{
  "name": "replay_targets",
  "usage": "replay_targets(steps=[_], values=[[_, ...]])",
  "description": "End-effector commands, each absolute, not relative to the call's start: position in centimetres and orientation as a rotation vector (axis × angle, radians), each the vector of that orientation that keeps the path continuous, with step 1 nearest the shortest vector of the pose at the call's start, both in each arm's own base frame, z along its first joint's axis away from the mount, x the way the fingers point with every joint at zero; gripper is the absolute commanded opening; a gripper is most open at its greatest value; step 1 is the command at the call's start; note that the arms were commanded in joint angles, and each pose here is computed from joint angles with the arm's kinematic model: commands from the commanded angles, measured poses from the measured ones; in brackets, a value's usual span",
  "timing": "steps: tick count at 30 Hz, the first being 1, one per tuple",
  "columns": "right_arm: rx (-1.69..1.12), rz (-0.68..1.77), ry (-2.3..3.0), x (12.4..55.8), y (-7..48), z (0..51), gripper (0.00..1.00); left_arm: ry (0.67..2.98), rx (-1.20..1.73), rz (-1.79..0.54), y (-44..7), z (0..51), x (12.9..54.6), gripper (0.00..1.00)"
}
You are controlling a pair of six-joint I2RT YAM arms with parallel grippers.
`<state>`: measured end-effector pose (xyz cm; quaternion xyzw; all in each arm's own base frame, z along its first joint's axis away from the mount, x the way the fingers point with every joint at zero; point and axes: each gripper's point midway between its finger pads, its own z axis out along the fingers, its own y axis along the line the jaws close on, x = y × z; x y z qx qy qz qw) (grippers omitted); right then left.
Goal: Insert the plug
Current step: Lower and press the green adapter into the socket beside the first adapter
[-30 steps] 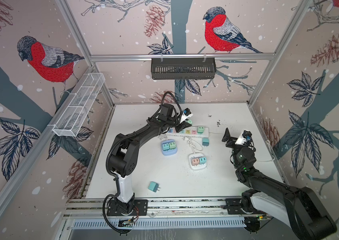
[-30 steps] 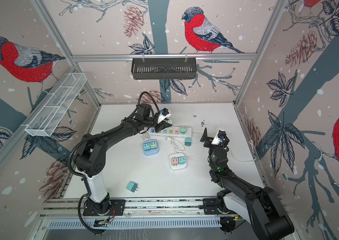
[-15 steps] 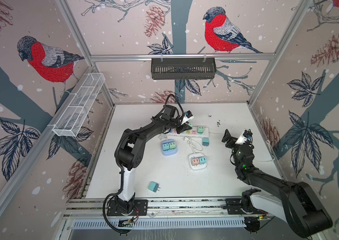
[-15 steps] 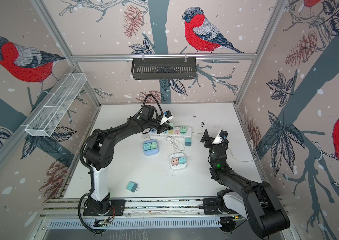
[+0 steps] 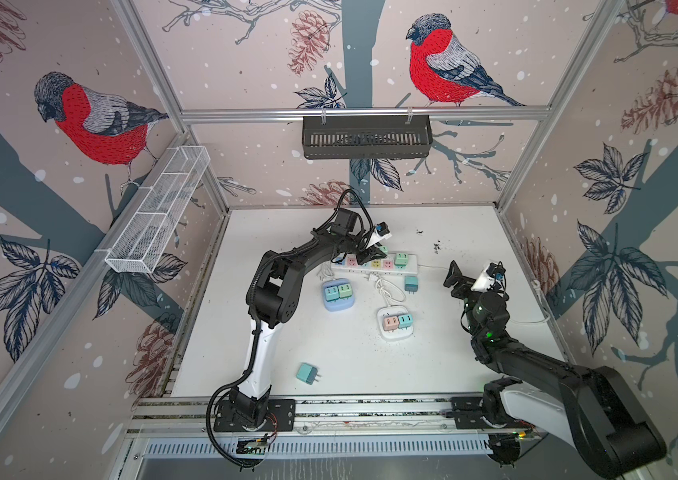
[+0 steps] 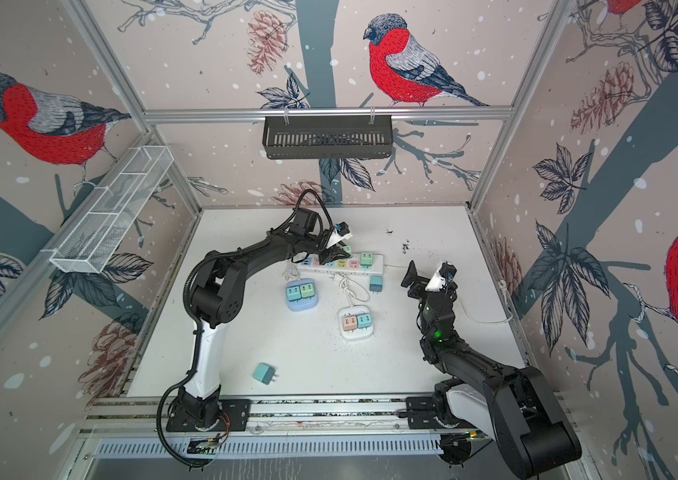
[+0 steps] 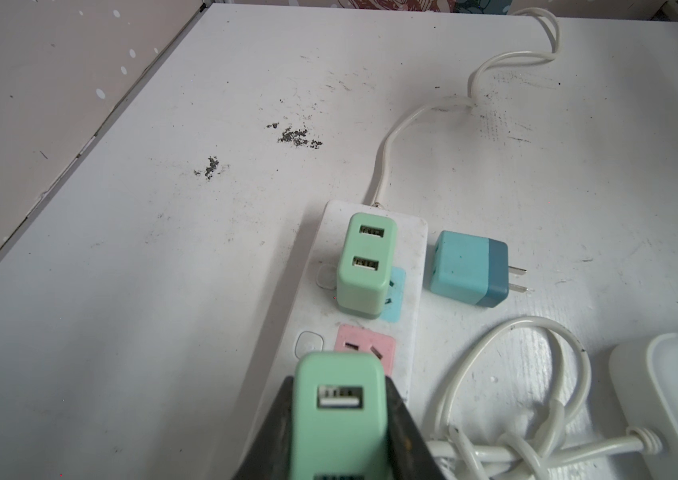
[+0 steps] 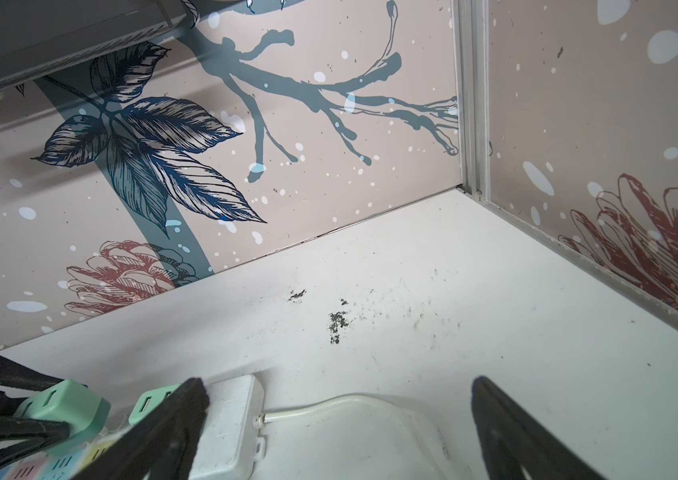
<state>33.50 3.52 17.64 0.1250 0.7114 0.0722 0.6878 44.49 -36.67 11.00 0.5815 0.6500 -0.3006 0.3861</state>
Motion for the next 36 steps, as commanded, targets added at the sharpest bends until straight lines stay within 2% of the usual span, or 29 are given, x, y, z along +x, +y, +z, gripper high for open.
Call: replay_targets(steps=[1,20,36], values=[[0.291,0.18,1.561,33.5,3.5,18.4,0.99,1.612,1.505,-0.805,-37.1,11.3,44.0,0.0],[0.293,0.183,1.559,33.5,3.5,18.4,0.99,1.618,1.578,-0.818,-38.9,8.7,43.9,0.0],[0.292,0.181,1.561,33.5,3.5,18.4,0.99,1.669,1.669,-0.835,-38.5,6.1,43.4,0.0]])
